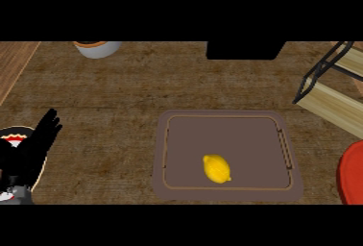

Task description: Pick the bell pepper from the tray and place it in the tiered shelf

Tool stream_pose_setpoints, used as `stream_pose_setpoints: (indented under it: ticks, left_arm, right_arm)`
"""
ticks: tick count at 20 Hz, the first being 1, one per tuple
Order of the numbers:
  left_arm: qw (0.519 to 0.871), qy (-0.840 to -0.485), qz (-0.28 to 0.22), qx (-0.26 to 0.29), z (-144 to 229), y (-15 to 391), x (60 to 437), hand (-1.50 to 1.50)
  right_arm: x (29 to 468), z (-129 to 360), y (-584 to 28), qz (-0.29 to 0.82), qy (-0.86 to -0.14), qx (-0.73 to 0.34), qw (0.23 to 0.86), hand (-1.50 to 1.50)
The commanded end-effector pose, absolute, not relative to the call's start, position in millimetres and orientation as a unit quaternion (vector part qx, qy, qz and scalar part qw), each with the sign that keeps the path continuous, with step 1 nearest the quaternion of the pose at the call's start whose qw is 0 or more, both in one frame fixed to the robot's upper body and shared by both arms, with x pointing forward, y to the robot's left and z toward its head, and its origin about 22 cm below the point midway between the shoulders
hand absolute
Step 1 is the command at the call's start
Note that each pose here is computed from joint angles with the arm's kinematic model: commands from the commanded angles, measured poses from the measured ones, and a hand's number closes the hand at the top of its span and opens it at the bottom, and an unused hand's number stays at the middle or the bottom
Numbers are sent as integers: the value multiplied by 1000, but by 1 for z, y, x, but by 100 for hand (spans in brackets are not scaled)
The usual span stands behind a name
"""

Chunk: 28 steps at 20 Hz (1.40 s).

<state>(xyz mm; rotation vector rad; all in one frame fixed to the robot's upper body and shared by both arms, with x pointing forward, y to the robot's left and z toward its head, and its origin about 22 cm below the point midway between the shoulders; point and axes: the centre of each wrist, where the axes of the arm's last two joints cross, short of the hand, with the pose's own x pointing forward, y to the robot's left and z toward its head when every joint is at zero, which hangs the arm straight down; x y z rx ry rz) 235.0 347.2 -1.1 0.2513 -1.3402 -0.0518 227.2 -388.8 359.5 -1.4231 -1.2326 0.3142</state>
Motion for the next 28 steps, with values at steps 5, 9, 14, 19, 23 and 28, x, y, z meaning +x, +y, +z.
stream_pose_setpoints:
  ticks: [5, 9, 14, 19, 23, 28]
  left_arm:
    - [775, -620, -17, 118, 8, 369, 231, 0]
    - [776, -619, -29, 119, 8, 344, 252, 0]
    - [778, -618, -23, 109, 6, 349, 241, 0]
    - [781, -615, -21, 109, 6, 333, 238, 0]
    - [776, -619, -19, 116, -8, 340, 237, 0]
    - [778, -616, -25, 119, -11, 344, 235, 0]
  right_arm:
    - [259, 342, -428, 136, -495, -637, 574, 150]
    - [297, 335, -428, 109, -513, -618, 586, 150]
    - [295, 315, -474, 96, -503, -605, 609, 150]
    - [307, 268, -482, 42, -477, -619, 623, -150]
    - [307, 269, -504, 108, -461, -625, 621, -150]
    - [321, 283, -498, 75, -504, -609, 608, -150]
